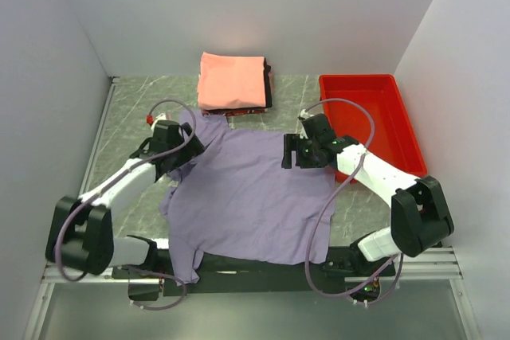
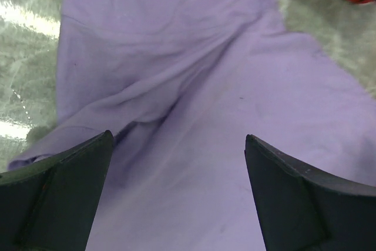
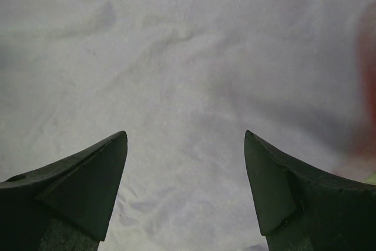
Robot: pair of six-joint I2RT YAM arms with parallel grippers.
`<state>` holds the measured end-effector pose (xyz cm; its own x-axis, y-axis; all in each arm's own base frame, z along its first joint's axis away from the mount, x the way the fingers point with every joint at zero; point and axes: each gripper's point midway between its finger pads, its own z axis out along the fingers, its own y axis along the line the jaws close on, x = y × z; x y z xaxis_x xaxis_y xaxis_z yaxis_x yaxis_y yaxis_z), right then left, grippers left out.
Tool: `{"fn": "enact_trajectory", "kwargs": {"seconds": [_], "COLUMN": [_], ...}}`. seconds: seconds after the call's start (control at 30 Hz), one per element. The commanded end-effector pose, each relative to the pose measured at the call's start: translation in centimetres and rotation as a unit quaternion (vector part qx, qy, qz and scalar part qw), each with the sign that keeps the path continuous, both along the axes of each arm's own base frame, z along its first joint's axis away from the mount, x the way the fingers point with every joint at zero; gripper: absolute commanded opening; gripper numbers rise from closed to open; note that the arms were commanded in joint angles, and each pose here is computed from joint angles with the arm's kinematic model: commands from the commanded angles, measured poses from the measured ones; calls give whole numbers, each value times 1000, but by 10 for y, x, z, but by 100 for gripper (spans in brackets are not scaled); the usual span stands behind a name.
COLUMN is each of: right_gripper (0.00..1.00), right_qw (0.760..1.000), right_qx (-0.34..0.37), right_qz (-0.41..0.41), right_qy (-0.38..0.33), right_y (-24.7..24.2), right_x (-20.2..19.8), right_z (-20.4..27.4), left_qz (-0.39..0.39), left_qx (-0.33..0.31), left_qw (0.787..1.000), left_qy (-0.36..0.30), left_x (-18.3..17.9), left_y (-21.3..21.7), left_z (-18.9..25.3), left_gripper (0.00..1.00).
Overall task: Fold and stack the t-shirts
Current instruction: Flatten the tshirt out
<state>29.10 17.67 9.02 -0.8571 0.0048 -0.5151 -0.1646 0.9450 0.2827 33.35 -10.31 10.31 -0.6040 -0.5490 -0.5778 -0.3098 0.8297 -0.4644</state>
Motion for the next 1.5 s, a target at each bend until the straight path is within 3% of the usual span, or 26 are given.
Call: {"fn": "enact_trajectory", "kwargs": {"seconds": [0.0,0.13,0.43,0.83,1.1,1.27,1.47], "right_gripper": [87,87,87,87,87,87,87], "right_qw": [1000,1000,999,997,997,994,994], "right_qx": [11,2,-11,-18,-60,-109,-103], "right_qz": [3,3,17,44,25,-3,-9], "right_qy": [-9,1,30,56,35,21,-20], "right_y": [8,6,7,25,24,15,9], "right_x": [7,6,2,11,50,80,56], "right_z": [-3,-12,-35,-54,-59,-56,-8], "left_qz": [24,54,112,179,137,135,167], "left_qx": [2,24,34,70,51,47,7], "left_qw": [1000,996,988,977,988,990,986], "left_qy": [11,62,99,94,41,20,-3], "left_x": [17,21,39,79,136,132,67], "left_y": [0,8,49,116,121,119,109], "left_z": [-8,-44,-80,-70,-29,6,29], "left_gripper": [99,99,100,99,99,100,99]}}
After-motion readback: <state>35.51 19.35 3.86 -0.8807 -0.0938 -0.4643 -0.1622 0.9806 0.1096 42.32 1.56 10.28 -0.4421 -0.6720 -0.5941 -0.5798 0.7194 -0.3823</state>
